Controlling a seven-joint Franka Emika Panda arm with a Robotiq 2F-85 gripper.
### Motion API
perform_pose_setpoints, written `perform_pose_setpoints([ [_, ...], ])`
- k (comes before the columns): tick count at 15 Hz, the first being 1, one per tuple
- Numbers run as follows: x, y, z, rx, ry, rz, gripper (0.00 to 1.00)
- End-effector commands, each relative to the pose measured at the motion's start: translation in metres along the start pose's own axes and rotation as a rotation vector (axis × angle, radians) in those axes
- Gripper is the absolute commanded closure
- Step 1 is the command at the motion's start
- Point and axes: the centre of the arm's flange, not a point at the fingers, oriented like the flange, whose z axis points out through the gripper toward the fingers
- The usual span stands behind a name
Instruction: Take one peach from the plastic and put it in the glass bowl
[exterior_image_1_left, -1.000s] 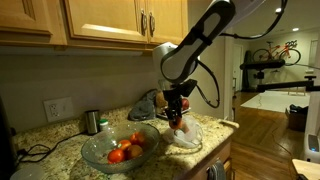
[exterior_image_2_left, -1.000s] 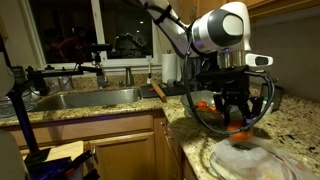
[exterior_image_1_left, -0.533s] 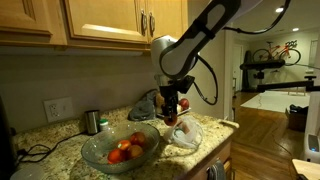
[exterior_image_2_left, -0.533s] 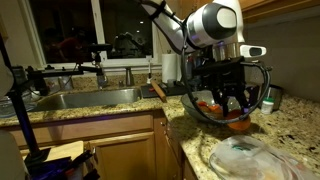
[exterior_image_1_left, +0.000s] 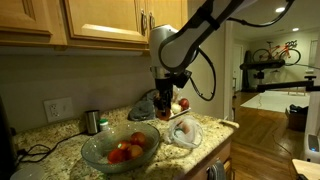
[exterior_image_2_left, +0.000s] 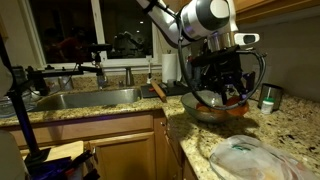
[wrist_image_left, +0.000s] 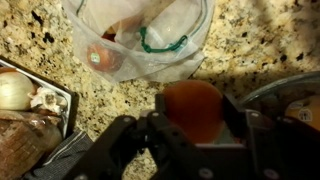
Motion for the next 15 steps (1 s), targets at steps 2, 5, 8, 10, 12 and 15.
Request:
perform_pose_setpoints([
  [2, -0.007, -0.017, -0.023, 0.000, 0.073, -0.041, 0.66],
  [5, 0.001, -0.028, -0.027, 0.016, 0.104, -0.068, 0.66],
  [8, 0.008, -0.040, -0.031, 0.027, 0.125, -0.094, 0.66],
  [10, 0.012, -0.047, -0.033, 0.039, 0.134, -0.118, 0.66],
  [12, 0.017, -0.054, -0.035, 0.048, 0.153, -0.145, 0.66],
  [15, 0.025, -0.063, -0.039, 0.065, 0.175, -0.181, 0.66],
])
